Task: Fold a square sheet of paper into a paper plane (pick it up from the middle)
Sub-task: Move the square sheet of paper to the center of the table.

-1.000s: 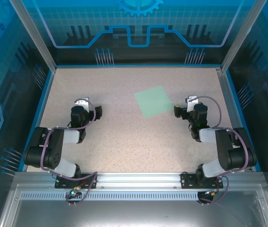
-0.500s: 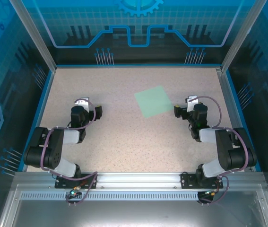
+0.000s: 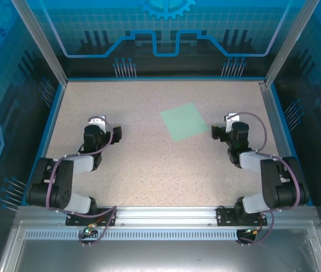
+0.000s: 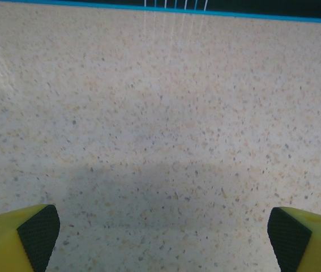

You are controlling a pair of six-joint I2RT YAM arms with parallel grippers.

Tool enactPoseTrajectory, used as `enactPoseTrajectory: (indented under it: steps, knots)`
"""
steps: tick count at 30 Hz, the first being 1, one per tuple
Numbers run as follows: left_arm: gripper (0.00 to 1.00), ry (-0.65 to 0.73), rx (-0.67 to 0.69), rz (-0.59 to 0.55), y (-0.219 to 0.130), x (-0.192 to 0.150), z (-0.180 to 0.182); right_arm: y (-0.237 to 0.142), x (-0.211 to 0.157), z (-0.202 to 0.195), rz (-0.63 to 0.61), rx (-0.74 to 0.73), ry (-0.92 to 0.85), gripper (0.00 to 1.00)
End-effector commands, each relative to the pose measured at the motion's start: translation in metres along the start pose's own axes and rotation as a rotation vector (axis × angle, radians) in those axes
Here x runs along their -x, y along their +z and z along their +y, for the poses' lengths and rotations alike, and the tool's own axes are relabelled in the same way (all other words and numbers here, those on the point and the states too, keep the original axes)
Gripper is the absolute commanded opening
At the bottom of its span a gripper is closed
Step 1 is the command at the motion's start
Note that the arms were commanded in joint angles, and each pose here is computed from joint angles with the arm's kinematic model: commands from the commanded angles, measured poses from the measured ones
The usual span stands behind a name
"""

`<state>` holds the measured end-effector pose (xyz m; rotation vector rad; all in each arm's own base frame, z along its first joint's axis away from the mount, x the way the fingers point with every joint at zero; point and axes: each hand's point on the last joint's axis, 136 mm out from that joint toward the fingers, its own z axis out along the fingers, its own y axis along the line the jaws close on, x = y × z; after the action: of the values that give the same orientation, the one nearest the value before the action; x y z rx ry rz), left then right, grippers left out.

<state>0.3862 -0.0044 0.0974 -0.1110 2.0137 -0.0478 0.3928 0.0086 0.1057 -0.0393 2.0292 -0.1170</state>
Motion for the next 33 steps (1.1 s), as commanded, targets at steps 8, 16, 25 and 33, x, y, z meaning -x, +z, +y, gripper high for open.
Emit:
enactPoseTrajectory:
  steps: [8,16,25,33]
  knots:
    - [0.99,-0.073,0.037,-0.024,-0.035,0.049,0.004,-0.053,0.041,0.001,0.315,-0.051,0.251,0.99]
    - [0.99,-0.243,-0.028,0.037,-0.053,0.062,-0.012,-0.028,0.051,0.104,0.473,0.22,0.28,0.99]
    - [0.99,-0.472,-0.216,0.183,-0.073,0.048,-0.05,0.025,0.027,0.212,0.627,0.306,0.213,0.99]
    - [0.99,-0.473,-0.222,0.235,-0.079,0.046,-0.054,0.068,0.0,0.229,0.719,0.238,0.251,0.99]
